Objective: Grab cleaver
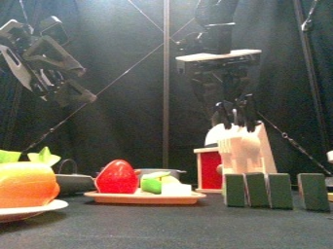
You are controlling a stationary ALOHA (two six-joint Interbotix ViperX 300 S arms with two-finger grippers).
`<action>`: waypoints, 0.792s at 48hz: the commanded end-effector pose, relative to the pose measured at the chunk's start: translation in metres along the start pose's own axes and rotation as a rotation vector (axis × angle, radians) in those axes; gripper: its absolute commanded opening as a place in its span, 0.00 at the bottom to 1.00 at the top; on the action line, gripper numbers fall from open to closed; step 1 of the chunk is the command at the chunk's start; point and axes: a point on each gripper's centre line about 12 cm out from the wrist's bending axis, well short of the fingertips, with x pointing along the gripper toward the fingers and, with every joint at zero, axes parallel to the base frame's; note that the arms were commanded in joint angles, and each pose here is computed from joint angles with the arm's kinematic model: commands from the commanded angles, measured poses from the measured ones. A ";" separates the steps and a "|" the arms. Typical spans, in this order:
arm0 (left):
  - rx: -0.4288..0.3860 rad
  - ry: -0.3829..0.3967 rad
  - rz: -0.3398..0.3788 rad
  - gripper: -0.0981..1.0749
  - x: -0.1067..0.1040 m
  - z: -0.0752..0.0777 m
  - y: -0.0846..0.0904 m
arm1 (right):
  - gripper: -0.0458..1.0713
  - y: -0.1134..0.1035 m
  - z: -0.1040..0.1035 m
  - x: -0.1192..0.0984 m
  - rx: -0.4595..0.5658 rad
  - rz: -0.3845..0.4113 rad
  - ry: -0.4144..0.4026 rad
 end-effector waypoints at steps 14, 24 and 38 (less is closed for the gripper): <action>0.001 -0.015 -0.001 0.92 0.001 0.004 0.000 | 0.67 -0.007 0.012 0.001 0.029 -0.005 0.003; 0.001 -0.017 -0.002 0.92 0.001 0.005 0.000 | 0.60 -0.010 0.008 0.004 0.028 -0.015 0.018; 0.001 -0.015 -0.001 0.92 0.001 0.004 0.000 | 0.56 -0.013 -0.009 -0.006 -0.067 -0.004 -0.011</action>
